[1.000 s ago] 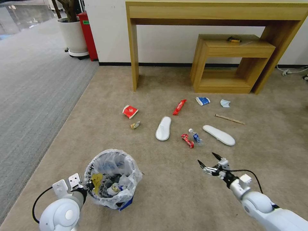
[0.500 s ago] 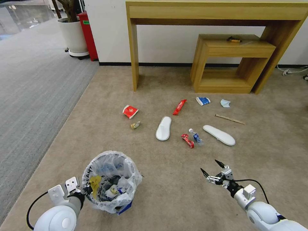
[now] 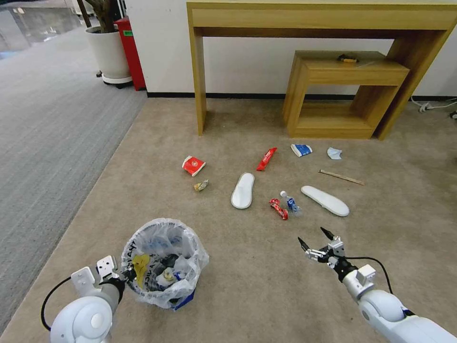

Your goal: Pick up the trash bin and place the garbage on the floor into it.

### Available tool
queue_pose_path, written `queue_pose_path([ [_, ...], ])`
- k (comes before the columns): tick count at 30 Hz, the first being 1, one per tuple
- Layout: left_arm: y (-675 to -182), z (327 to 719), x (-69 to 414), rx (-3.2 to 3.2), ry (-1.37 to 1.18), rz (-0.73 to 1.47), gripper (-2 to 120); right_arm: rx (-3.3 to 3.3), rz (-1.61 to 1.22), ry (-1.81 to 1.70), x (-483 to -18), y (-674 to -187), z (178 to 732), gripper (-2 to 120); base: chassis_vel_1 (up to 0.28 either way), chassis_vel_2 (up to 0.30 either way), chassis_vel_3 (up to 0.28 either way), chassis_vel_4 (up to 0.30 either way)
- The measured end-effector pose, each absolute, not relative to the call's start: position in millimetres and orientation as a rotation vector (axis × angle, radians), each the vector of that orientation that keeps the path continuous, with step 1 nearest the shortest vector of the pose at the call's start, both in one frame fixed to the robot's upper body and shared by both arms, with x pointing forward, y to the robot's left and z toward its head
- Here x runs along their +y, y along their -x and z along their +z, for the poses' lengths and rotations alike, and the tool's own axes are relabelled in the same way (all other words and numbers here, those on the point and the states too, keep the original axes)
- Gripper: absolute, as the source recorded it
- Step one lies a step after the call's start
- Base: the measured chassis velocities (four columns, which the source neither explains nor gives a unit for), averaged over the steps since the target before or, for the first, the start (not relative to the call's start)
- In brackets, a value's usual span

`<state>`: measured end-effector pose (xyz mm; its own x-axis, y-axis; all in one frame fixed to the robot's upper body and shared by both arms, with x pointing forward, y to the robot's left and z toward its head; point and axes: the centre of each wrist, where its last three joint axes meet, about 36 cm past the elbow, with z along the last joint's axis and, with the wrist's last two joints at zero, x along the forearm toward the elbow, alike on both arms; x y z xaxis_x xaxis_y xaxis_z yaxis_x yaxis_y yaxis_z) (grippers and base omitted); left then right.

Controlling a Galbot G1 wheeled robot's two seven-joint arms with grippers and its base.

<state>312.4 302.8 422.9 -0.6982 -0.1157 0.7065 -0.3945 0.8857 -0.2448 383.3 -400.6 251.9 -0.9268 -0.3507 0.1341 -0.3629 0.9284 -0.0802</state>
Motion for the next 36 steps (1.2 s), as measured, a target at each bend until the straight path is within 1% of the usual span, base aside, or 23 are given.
queue_pose_path([
  [18, -324, 421, 310, -2.325, -0.363, 0.504, 0, -2.987, 0.141, -0.523, -389, -400, 248, 100, 0.0, 0.0, 0.0, 0.0],
  [36, -325, 419, 310, -2.321, -0.361, 0.504, 0, -2.987, 0.155, -0.522, -389, -402, 246, 100, 0.0, 0.0, 0.0, 0.0],
])
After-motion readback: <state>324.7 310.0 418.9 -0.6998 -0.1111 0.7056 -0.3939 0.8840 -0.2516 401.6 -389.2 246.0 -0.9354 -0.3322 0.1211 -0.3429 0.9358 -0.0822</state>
